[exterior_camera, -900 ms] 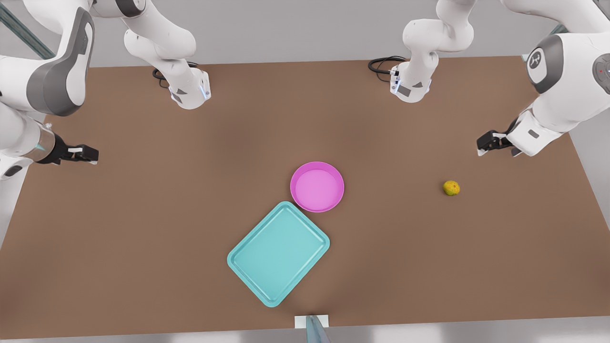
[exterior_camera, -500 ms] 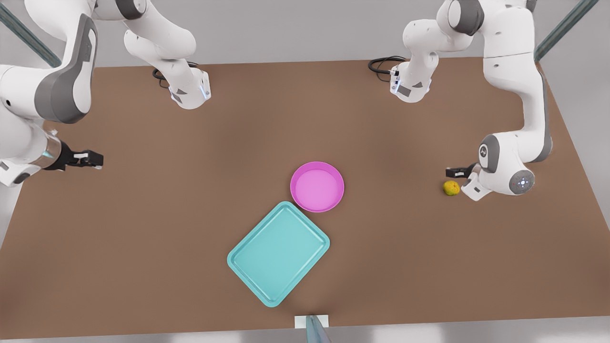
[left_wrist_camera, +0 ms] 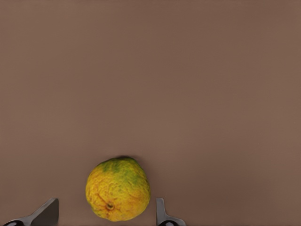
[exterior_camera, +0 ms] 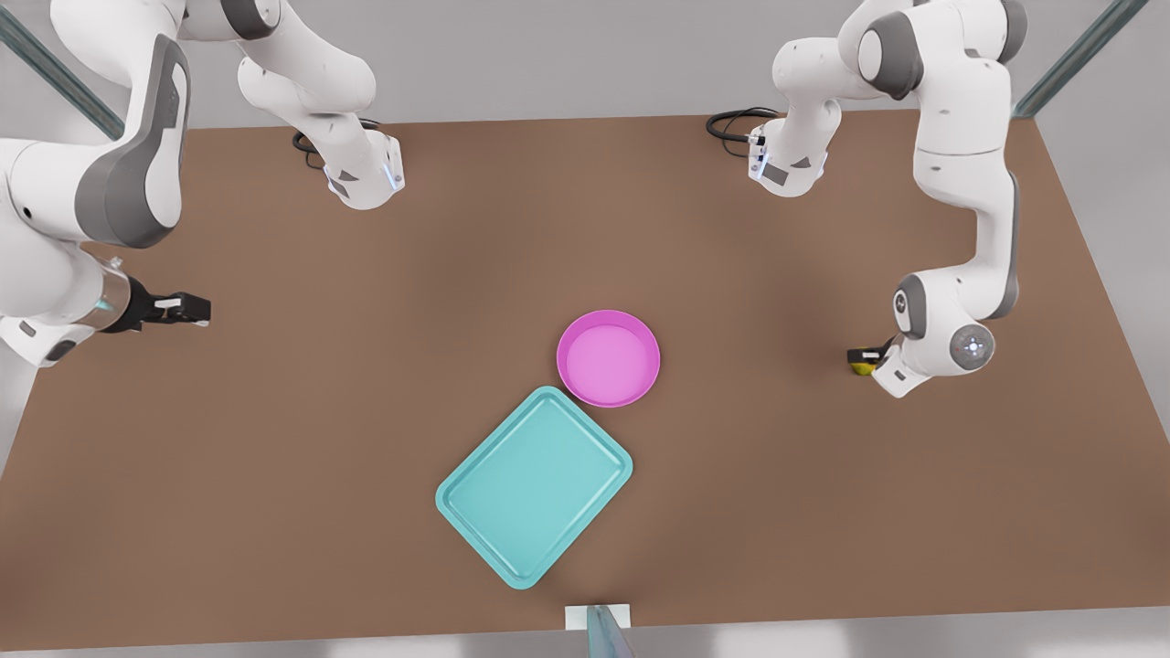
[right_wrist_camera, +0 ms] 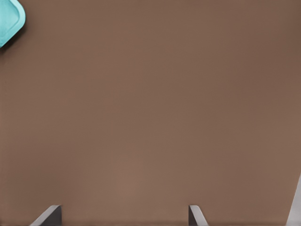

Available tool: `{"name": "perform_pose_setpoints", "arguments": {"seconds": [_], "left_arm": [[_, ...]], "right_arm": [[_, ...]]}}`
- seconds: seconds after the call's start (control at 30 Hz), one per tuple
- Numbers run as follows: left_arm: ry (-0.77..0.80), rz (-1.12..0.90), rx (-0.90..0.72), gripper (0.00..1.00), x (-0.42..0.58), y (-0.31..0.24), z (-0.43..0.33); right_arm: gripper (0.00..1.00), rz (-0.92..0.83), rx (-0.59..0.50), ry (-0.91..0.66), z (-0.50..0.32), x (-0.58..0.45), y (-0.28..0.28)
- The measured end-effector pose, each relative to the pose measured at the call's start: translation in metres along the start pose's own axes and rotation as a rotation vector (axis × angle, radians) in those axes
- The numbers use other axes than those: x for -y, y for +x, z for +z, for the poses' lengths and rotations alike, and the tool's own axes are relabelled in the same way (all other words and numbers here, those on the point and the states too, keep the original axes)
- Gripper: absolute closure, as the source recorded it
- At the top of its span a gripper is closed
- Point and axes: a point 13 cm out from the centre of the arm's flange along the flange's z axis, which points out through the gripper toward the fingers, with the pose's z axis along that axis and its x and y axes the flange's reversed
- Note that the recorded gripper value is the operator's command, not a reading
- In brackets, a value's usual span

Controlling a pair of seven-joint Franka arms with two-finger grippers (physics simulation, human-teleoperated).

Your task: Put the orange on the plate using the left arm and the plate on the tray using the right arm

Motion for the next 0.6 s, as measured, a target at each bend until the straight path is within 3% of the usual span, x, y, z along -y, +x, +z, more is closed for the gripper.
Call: {"name": "perform_pose_setpoints", "arguments": {"seconds": [0.43, 0.47, 0.5, 0.53, 0.6], "left_arm": [[-0.005, 0.042, -0.032, 0.00, 0.000, -0.002, 0.039], [-0.006, 0.045, -0.034, 0.03, 0.000, -0.002, 0.041], [-0.005, 0.046, -0.035, 0.29, 0.001, -0.002, 0.042], [-0.006, 0.046, -0.036, 0.35, 0.001, -0.002, 0.042], [-0.009, 0.046, -0.035, 0.36, 0.000, -0.002, 0.043]], "right_arm": [[0.00, -0.013, -0.006, -0.001, 0.004, -0.006, -0.003], [0.00, -0.013, -0.008, -0.001, 0.005, -0.006, -0.004], [0.00, -0.013, -0.011, -0.001, 0.006, -0.006, -0.005], [0.00, -0.013, -0.012, -0.002, 0.007, -0.006, -0.005], [0.00, -0.014, -0.014, -0.002, 0.008, -0.006, -0.005]]}}
